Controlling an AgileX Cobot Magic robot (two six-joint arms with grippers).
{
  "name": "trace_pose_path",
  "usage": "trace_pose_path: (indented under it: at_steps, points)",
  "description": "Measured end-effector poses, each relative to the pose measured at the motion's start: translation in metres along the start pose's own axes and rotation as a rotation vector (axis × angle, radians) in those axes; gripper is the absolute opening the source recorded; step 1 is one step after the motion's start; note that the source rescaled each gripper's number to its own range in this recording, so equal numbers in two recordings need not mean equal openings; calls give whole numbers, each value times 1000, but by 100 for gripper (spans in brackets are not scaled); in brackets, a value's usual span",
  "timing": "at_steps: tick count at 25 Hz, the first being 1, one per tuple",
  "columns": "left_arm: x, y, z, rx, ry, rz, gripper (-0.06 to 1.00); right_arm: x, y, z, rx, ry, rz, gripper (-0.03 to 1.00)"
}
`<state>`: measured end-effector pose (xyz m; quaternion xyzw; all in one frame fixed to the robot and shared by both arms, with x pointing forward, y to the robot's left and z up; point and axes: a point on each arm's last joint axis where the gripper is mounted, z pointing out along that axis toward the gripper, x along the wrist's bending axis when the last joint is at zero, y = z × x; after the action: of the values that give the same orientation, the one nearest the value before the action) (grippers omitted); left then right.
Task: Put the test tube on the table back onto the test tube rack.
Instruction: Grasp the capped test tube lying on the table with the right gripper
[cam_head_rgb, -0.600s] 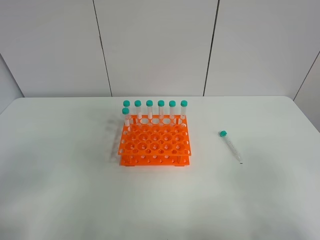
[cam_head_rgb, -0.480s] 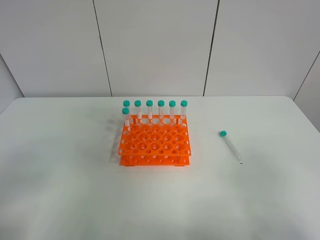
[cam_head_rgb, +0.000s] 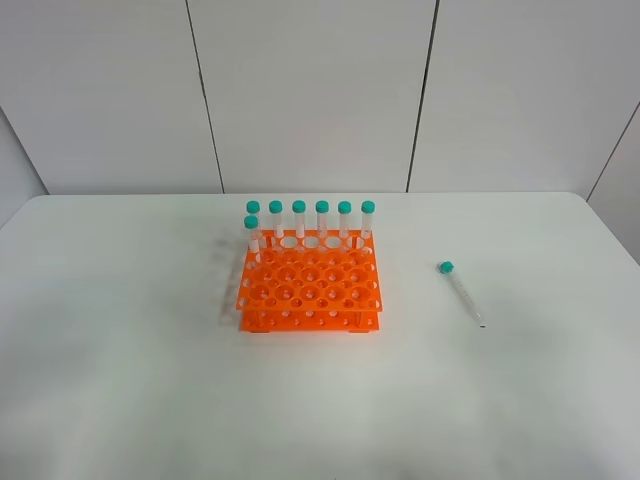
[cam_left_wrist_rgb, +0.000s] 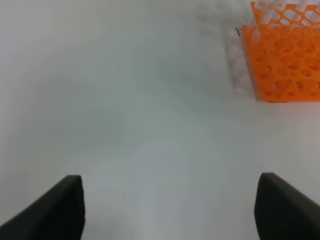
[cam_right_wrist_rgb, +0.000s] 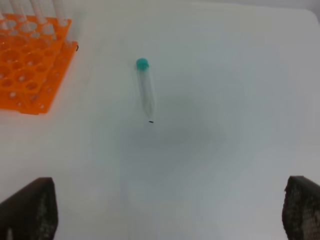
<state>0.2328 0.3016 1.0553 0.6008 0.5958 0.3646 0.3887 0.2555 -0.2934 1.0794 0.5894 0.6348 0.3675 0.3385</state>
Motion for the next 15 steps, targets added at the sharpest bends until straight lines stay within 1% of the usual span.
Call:
trace_pose_path:
  at_steps: [3,7,10,15]
  points:
    - [0,0,0,0,0,0,100,-3,33,15,99,-6,-1,100]
    - [0,0,0,0,0,0,100,-5,74,55,259,3,10,100]
    - [0,0,0,0,0,0,100,-8,94,98,395,11,21,100]
    - [0,0,0,0,0,0,100,-13,107,192,642,25,12,100]
